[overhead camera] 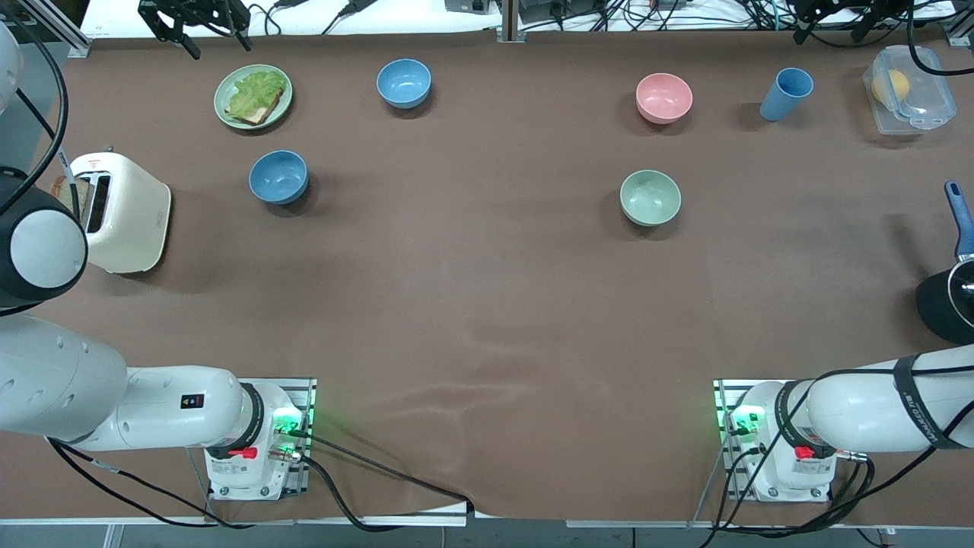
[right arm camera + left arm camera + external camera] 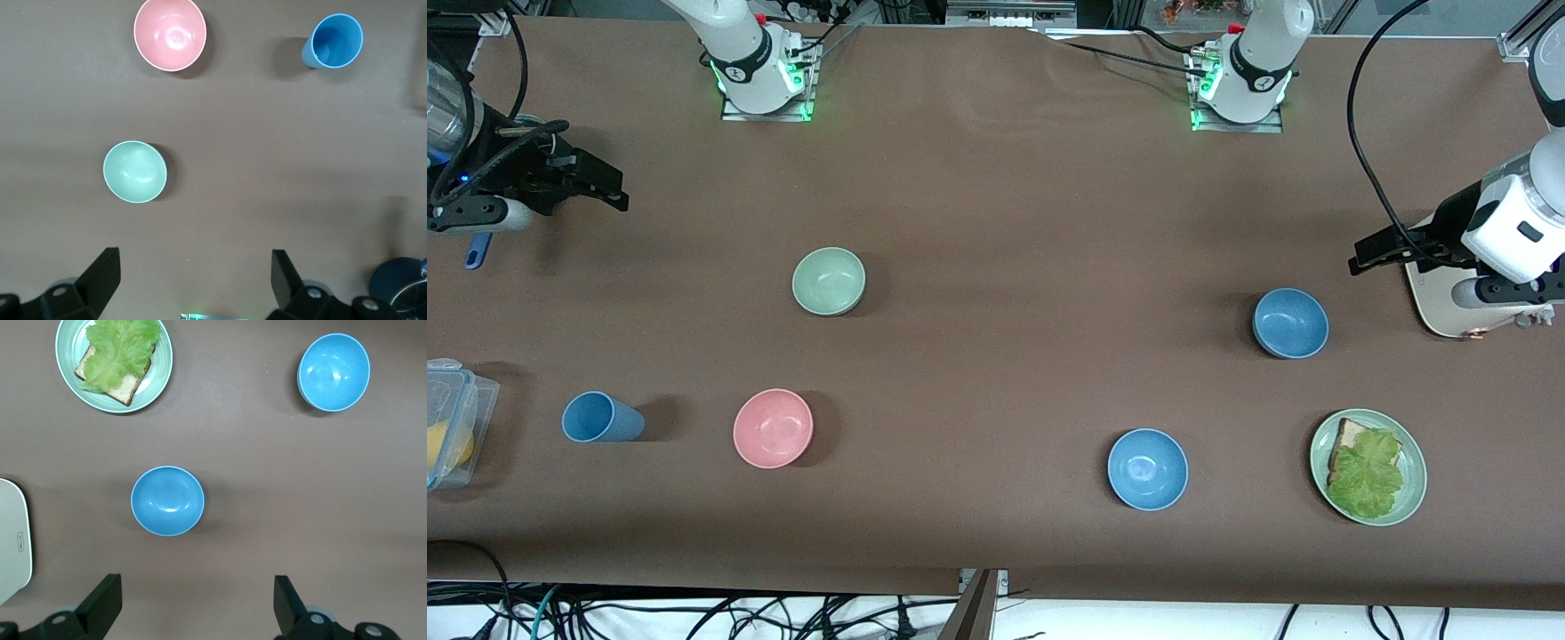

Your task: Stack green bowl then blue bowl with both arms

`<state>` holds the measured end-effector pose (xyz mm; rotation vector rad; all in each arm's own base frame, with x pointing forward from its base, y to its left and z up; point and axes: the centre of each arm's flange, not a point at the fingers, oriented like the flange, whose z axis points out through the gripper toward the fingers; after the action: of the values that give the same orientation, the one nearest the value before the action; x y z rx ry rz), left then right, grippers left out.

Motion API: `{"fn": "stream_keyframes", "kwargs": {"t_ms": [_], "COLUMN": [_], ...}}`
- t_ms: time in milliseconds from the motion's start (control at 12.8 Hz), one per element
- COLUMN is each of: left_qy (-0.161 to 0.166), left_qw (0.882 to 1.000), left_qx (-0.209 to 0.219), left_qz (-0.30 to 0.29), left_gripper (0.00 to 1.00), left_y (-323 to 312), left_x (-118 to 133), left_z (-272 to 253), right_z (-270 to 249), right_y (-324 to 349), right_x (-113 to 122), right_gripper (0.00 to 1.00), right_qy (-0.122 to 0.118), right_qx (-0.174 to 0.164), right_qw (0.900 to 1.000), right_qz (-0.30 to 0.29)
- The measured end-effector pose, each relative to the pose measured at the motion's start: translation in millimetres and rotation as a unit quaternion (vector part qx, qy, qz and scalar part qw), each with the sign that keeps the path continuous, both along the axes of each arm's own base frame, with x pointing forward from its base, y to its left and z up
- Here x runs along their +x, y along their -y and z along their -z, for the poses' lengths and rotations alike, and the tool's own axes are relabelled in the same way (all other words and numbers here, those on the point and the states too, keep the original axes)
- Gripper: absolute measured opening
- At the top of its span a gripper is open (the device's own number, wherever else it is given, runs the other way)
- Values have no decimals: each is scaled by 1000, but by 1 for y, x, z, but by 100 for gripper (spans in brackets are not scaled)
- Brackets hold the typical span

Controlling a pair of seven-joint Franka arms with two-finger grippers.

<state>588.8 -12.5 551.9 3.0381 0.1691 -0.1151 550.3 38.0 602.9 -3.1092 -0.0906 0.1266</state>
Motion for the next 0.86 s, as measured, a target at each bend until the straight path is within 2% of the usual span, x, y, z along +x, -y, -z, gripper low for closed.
{"fn": "stream_keyframes", "kwargs": {"t_ms": [314,706,863], "left_qy": [-1,-1,-1], "left_qw": [1000,1000,1000], "left_qx": [0,0,0], "left_qz": [0,0,0], "left_gripper": [100,100,100], "left_y": [0,0,0], "left_x": [0,1,1], "left_z": [1,1,1], "right_z": [-1,-24,-20], "right_y": [0,2,1], "right_x": [0,2,4], "right_gripper": [100,100,100], "right_qy": [0,25,21], "right_qx": [-4,-5,-6], "right_qw": [1000,1000,1000], "right_qz": [-1,0,0]}}
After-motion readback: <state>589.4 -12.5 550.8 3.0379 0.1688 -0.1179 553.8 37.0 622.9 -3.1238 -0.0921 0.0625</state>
